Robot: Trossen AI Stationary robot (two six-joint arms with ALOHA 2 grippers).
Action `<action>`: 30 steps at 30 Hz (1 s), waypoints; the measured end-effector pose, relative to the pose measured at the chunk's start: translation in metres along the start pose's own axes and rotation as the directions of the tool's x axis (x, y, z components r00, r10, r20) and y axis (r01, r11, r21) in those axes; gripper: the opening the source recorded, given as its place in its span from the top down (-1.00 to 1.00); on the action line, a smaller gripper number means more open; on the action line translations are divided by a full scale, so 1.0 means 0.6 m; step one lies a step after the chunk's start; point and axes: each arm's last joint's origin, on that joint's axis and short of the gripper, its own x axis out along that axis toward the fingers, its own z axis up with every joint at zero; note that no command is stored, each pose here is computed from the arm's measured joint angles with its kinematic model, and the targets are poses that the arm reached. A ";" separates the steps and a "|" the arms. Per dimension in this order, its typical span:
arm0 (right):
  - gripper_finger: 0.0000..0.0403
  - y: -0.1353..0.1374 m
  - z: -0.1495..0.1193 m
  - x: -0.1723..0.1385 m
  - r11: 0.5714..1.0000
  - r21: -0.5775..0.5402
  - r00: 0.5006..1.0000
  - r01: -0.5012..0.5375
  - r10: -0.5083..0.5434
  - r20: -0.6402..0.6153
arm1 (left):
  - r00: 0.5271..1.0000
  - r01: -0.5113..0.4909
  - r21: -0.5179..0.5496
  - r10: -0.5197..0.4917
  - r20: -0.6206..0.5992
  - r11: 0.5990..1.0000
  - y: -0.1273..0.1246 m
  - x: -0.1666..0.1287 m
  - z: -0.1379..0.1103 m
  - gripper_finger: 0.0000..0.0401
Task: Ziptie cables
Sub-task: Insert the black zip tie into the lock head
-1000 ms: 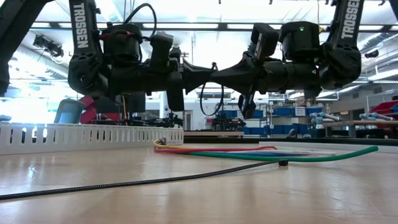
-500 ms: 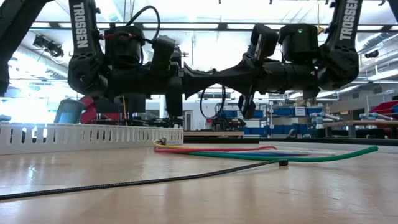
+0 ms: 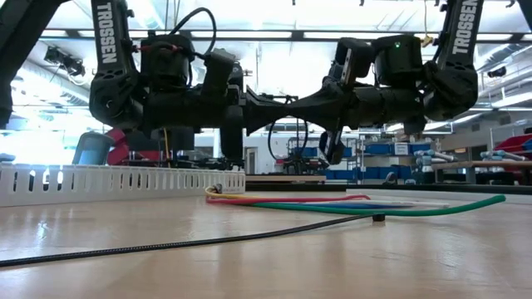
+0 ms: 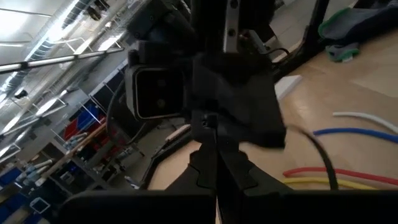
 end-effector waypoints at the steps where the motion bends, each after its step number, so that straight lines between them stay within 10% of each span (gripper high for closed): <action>1: 1.00 0.000 -0.001 0.000 1.000 0.014 1.000 -0.013 0.013 -0.016 | 1.000 0.021 0.001 -0.021 -0.002 1.000 -0.002 0.000 -0.001 0.99; 17: 1.00 -0.007 -0.014 0.000 0.987 0.158 0.989 0.005 0.018 -0.145 | 0.994 0.097 0.079 -0.093 -0.049 0.992 -0.020 -0.001 -0.004 0.99; 30: 1.00 -0.014 0.000 -0.001 0.999 0.041 0.995 0.017 -0.013 -0.101 | 0.993 0.101 0.099 -0.095 -0.066 0.990 -0.016 0.019 0.001 0.99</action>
